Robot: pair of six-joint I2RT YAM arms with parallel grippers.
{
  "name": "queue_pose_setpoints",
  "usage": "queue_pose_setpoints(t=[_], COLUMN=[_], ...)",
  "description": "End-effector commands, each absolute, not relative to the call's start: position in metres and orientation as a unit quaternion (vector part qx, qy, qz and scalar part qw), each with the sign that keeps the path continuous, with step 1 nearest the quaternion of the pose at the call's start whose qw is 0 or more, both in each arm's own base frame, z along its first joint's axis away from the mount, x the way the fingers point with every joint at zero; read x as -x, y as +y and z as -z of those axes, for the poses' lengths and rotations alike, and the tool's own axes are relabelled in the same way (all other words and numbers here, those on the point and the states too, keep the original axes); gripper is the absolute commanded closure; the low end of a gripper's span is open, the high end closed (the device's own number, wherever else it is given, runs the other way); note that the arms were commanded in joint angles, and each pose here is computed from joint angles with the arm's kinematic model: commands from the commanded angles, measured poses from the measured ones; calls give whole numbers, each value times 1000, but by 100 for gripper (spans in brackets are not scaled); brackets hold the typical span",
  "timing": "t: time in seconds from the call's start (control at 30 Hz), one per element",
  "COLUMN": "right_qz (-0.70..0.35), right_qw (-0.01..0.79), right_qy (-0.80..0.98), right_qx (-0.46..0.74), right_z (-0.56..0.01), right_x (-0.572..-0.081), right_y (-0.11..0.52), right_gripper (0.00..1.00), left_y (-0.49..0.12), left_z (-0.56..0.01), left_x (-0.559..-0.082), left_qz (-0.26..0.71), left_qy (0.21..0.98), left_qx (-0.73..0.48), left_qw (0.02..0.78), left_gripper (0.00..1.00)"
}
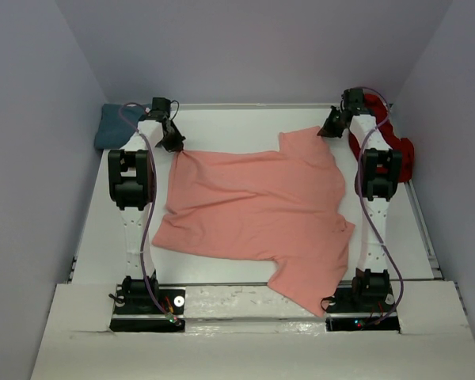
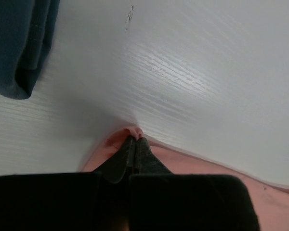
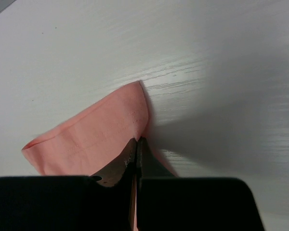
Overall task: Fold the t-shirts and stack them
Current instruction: Flatten the tshirt out
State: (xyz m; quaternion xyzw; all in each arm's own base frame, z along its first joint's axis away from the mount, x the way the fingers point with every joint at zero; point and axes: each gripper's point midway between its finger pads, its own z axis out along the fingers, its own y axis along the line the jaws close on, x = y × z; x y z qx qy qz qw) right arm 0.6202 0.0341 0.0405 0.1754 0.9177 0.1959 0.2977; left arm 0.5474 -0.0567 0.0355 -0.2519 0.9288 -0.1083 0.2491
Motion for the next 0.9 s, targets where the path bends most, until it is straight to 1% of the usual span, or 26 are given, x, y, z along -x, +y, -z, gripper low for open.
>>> queue_pose_setpoints(t=[0.0, 0.17, 0.4, 0.6, 0.67, 0.7, 0.87], right_qz=[-190, -190, -204, -211, -216, -218, -225], right_qw=[345, 356, 377, 400, 403, 405, 405], right_qy=[902, 898, 885, 873, 870, 869, 868], right_qx=[-179, -178, -184, -182, -184, -182, -178], right_z=[-91, -105, -121, -138, -141, -143, -146], right_x=[-630, -629, -640, -649, -650, -651, -650], right_y=[19, 19, 16, 16, 12, 13, 16], right_gripper=[100, 100, 100, 100, 100, 100, 100], left_y=[-48, -48, -51, -56, -60, -61, -66], left_z=[-57, -64, -68, -80, -76, -82, -76], left_x=[-558, -564, -577, -600, -605, -611, -615], left_qz=[106, 110, 122, 144, 154, 160, 173], left_qy=[923, 920, 917, 906, 905, 901, 901], left_qx=[249, 246, 236, 233, 234, 234, 237], left_qw=[272, 284, 296, 322, 320, 328, 321], left_gripper=[100, 100, 100, 100, 100, 100, 100])
